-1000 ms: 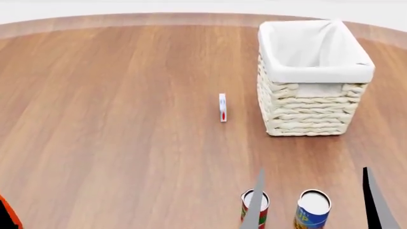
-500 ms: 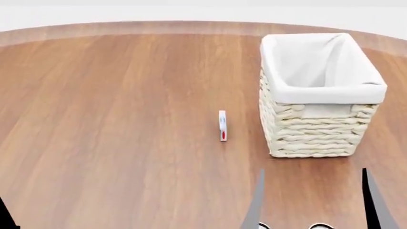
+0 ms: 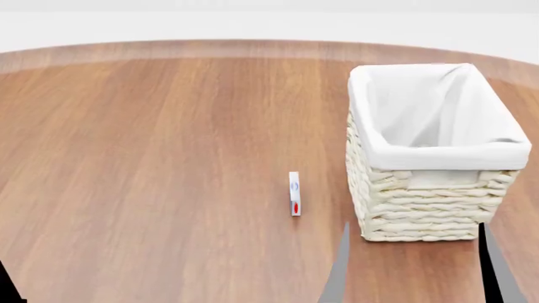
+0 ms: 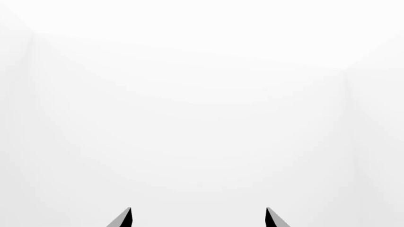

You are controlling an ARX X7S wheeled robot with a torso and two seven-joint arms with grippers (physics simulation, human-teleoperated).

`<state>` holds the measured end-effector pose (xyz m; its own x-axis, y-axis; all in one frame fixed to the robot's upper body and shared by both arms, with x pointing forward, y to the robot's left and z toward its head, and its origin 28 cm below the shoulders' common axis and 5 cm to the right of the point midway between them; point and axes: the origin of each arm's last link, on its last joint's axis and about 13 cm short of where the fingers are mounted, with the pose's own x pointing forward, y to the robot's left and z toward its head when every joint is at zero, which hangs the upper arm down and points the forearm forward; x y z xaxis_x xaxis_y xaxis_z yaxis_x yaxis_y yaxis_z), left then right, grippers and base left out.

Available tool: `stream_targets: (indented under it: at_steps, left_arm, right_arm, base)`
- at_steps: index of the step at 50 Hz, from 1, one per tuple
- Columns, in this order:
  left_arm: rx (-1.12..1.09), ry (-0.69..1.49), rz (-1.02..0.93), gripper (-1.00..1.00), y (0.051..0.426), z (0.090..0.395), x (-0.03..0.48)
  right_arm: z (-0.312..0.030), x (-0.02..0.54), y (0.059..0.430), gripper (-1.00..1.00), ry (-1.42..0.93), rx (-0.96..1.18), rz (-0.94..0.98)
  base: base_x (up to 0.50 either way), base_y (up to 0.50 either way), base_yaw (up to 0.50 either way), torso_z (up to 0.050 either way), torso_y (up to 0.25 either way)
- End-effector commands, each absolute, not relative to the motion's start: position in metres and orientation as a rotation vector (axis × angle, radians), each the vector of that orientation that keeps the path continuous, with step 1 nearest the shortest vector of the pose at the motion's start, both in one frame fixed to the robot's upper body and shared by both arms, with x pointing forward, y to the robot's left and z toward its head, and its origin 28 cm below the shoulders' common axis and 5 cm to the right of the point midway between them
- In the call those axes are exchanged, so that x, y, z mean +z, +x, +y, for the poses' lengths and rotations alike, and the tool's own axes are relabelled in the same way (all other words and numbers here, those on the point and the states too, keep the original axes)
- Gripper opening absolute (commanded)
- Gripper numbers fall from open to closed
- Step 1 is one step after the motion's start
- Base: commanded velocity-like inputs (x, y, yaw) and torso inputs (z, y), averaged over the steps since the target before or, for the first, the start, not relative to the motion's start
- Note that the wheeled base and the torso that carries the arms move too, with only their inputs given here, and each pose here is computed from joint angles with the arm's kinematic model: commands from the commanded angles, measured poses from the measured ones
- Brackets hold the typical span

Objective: Pick up the tomato sauce, and put it in the basket.

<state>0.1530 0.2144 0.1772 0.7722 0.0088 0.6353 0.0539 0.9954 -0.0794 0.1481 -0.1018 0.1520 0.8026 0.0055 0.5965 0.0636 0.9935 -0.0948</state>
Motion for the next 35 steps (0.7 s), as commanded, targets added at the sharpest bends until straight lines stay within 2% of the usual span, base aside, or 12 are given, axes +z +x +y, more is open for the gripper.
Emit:
stream_targets:
  at_steps: [1, 25, 35]
  left_arm:
    - [-0.025, -0.096, -0.689, 1.0, 0.1528, 0.2144, 0.177]
    - [-0.024, -0.096, -0.686, 1.0, 0.1529, 0.2148, 0.1752]
    - [-0.026, -0.096, -0.689, 1.0, 0.1531, 0.2149, 0.1759]
  right_arm:
    - [-0.1017, 0.1519, 0.1476, 1.0, -0.112, -0.03, -0.639]
    - [-0.1015, 0.1516, 0.1477, 1.0, -0.117, -0.04, -0.66]
    - [-0.1006, 0.1477, 0.1509, 1.0, -0.13, -0.039, -0.631]
  base:
    - [0.23, 0.0, 0.0, 0.0, 0.0]
    - [0.23, 0.0, 0.0, 0.0, 0.0]
    - [0.01, 0.0, 0.0, 0.0, 0.0]
